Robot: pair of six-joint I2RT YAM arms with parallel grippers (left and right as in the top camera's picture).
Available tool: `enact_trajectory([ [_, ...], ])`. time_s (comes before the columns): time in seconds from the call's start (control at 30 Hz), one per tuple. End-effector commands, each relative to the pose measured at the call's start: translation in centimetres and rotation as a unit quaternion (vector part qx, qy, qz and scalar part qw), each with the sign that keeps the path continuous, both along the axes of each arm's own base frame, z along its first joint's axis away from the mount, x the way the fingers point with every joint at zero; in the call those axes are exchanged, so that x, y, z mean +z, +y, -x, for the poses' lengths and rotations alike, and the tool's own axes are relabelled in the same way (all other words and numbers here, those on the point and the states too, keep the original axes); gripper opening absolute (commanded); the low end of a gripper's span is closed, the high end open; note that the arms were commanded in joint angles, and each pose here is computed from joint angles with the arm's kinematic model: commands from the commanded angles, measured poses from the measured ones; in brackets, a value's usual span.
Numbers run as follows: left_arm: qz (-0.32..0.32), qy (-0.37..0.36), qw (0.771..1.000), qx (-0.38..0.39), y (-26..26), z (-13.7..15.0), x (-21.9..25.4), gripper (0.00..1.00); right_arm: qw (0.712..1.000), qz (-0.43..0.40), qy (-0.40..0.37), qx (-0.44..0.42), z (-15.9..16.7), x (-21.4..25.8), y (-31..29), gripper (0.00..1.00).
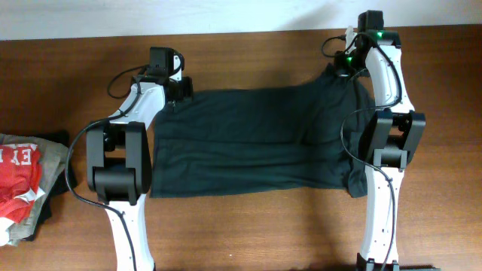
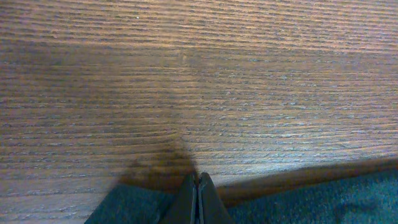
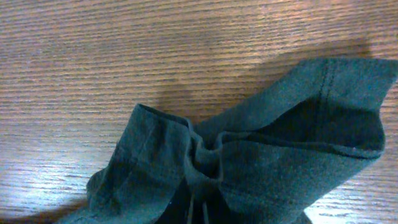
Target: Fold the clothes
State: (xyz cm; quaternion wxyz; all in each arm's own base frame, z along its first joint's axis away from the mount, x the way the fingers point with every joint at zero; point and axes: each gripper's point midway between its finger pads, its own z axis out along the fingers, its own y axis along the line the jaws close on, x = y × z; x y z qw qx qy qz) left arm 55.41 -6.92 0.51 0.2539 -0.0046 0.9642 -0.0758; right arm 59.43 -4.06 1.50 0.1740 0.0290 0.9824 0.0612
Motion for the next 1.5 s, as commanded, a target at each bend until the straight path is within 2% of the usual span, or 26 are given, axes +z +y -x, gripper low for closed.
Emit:
enact_trajectory([
  [0.0, -0.013, 0.025, 1.0, -0.004, 0.3, 0.8, -1.3, 0.0, 1.0, -0.002, 0.01, -0.008, 0.3, -0.9, -0.5, 0.04],
  [0.07, -0.054, 0.016, 0.998, 0.018, 1.7, 0.2, 0.3, 0.01, 1.0, 0.0, -0.002, -0.008, -0.1, 0.8, -0.5, 0.04],
  [0.2, -0.07, -0.041, 0.997, 0.012, 2.3, -0.7, 7.1, 0.01, 0.999, 0.006, -0.05, -0.008, -0.5, 7.5, -0.6, 0.04],
  [0.43, -0.084, -0.073, 0.994, 0.019, 2.9, -0.1, 11.9, 0.01, 0.999, 0.025, -0.039, -0.02, 2.5, 12.6, -1.1, 0.04],
  [0.63, -0.076, -0.064, 0.995, 0.011, 2.7, 3.1, 16.2, 0.0, 0.999, 0.013, -0.013, -0.048, 7.0, 17.1, -0.9, 0.04],
  [0.77, -0.021, -0.019, 0.999, -0.026, 0.7, 6.6, 17.3, 0.01, 0.997, -0.064, -0.04, -0.033, 7.2, 20.0, 2.5, 0.04],
  [0.8, -0.018, -0.007, 0.999, -0.028, 0.6, 7.2, 17.1, 0.0, 0.997, -0.049, -0.043, -0.038, 7.3, 20.3, 2.0, 0.04],
  [0.87, -0.019, 0.002, 0.999, -0.028, 0.7, 7.6, 16.9, 0.0, 0.995, 0.038, -0.039, -0.086, 7.6, 20.1, -1.3, 0.04],
  [0.93, -0.02, 0.002, 0.999, -0.028, 0.7, 7.6, 16.9, 0.0, 0.994, 0.048, -0.044, -0.092, 8.2, 21.3, -1.6, 0.04],
  [1.03, -0.025, 0.001, 0.999, -0.027, 0.9, 7.6, 16.9, 0.01, 0.991, 0.091, -0.037, -0.09, 11.5, 24.7, -2.0, 0.04],
  [1.1, -0.025, 0.002, 0.999, -0.027, 0.9, 7.6, 16.9, 0.0, 0.99, 0.102, 0.031, -0.088, 15.1, 23.4, -1.9, 0.04],
  [1.2, -0.027, 0.012, 0.999, -0.029, 0.9, 8.0, 16.5, 0.01, 0.978, 0.08, 0.178, -0.077, 20.8, 17.3, -0.7, 0.04],
  [1.27, -0.028, 0.031, 0.999, -0.029, 1.0, 8.9, 15.9, 0.01, 0.963, 0.066, 0.25, -0.069, 23.4, 13.9, 0.1, 0.04],
  [1.37, -0.033, 0.102, 0.994, -0.032, 1.3, 12.0, 12.5, 0.01, 0.952, 0.046, 0.296, -0.063, 25.2, 10.0, 1.0, 0.04],
  [1.47, -0.026, 0.175, 0.984, -0.017, 1.5, 16.0, 6.2, 0.01, 0.951, 0.029, 0.302, -0.06, 25.9, 9.1, 1.6, 0.04],
])
